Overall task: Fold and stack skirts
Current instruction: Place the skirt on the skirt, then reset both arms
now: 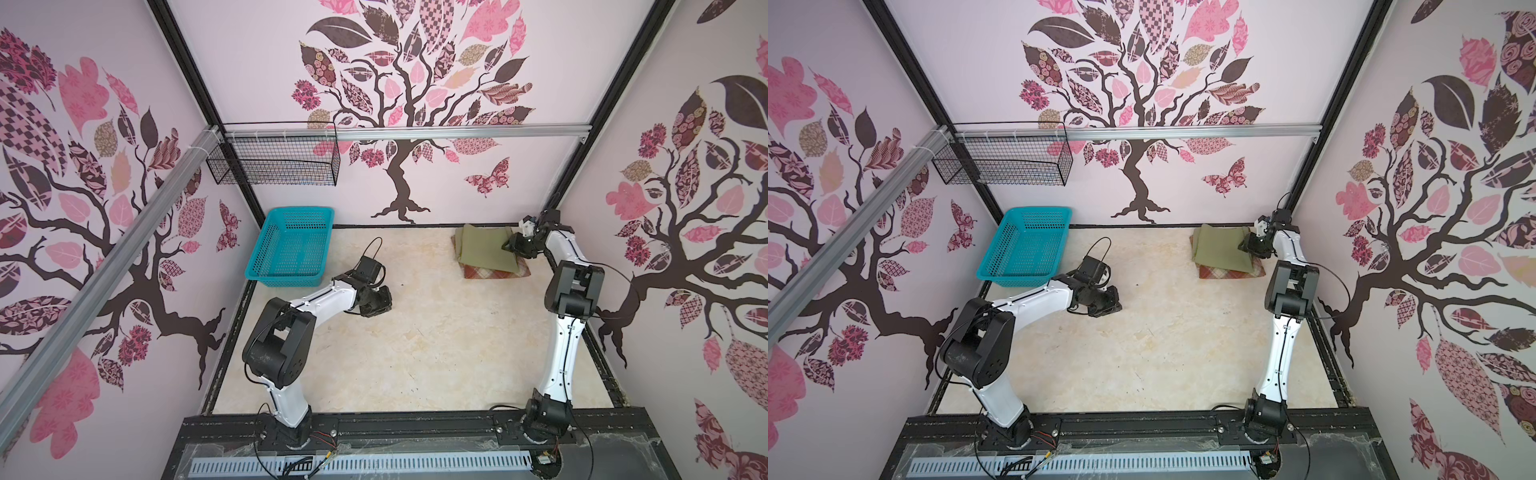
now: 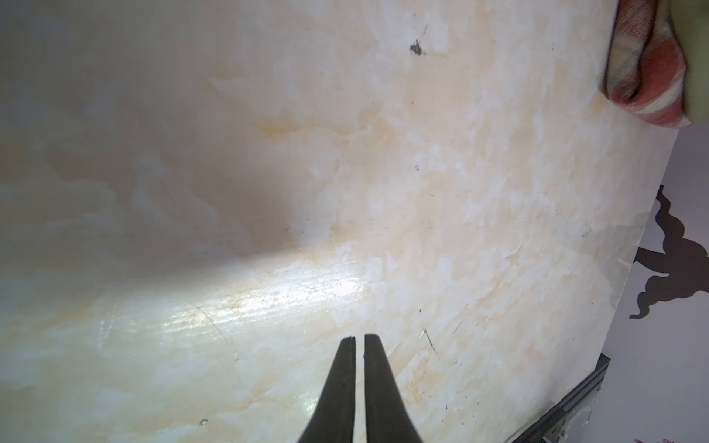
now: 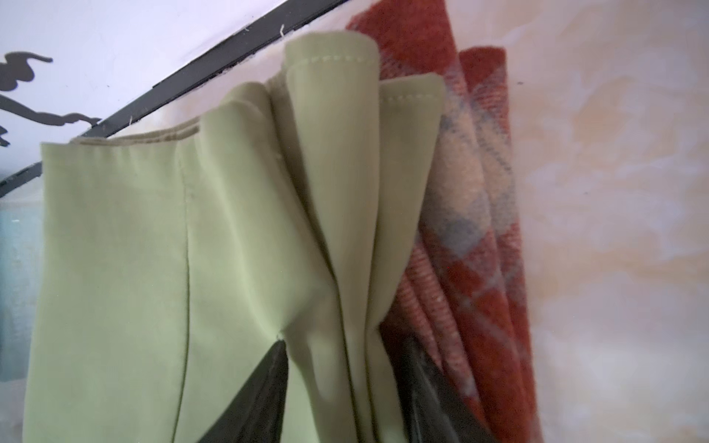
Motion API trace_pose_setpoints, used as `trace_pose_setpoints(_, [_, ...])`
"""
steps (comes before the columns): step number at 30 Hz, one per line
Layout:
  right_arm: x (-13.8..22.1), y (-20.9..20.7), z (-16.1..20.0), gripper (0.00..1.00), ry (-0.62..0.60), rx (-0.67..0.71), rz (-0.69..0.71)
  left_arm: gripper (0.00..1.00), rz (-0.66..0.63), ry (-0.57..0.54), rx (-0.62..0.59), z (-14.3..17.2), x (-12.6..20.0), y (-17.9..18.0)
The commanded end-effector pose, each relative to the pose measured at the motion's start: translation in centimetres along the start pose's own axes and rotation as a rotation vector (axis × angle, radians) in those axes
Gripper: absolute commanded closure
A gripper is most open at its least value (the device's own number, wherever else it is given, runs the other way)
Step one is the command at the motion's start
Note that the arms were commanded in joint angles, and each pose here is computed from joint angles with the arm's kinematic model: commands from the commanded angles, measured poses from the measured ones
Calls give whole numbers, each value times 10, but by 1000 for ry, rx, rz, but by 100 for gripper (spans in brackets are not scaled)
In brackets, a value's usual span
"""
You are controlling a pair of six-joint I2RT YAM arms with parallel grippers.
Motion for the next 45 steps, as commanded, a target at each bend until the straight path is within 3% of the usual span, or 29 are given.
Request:
trace_pose_setpoints(1, [73, 35, -29, 40, -147, 59, 29, 88, -16, -124, -55, -22, 33, -9])
trace_pose_setpoints(5, [118, 52, -16, 26, -226, 56, 40, 83, -86, -243, -91, -46, 74, -2])
trace_pose_setpoints(7, [134, 57, -1, 24, -269, 42, 29, 75, -110, -305, -64, -58, 93, 11])
trace_pose_setpoints(9, [148, 62, 17, 21, -322, 10, 11, 56, -137, -378, -11, -68, 117, 31])
trace_pose_setpoints(10, [151, 64, 26, 13, -339, -1, -9, 46, -146, -416, 18, -72, 130, 42])
trace_pose_setpoints(11, [154, 65, 36, 1, -359, -16, -22, 22, -155, -456, 50, -75, 142, 55])
trace_pose_setpoints(12, [155, 65, 48, 1, -374, -24, -16, 15, -157, -498, 78, -78, 155, 67])
trace_pose_setpoints(17, [149, 71, 107, 0, -414, 57, 134, 13, -278, -683, 206, -80, 208, 136])
trace_pose_setpoints(20, [141, 75, 139, 0, -437, 93, 166, 12, -490, -784, 277, -72, 233, 184])
trace_pose_setpoints(22, [140, 68, 157, 1, -472, 66, 160, 11, -619, -828, 300, -63, 238, 207])
trace_pose_setpoints(28, [136, 48, 185, 1, -564, 64, 183, 11, -758, -882, 278, -46, 216, 243])
trace_pose_setpoints(38, [108, 49, 197, 0, -559, 156, 249, 12, -688, -935, 54, -66, 167, 250])
trace_pose_setpoints(45, [112, 58, 196, 0, -694, 208, 206, 12, -576, -929, -109, -84, 147, 233])
Point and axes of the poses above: each gripper's point midway between its finger pads, its own x axis back along the fingers, its own y axis along the line the jaws close on, z = x × y, the point moved 2 cm from there along x, back along the fingers, and after that the axes turned 4 degrees about -x, right-handed, at the moved point
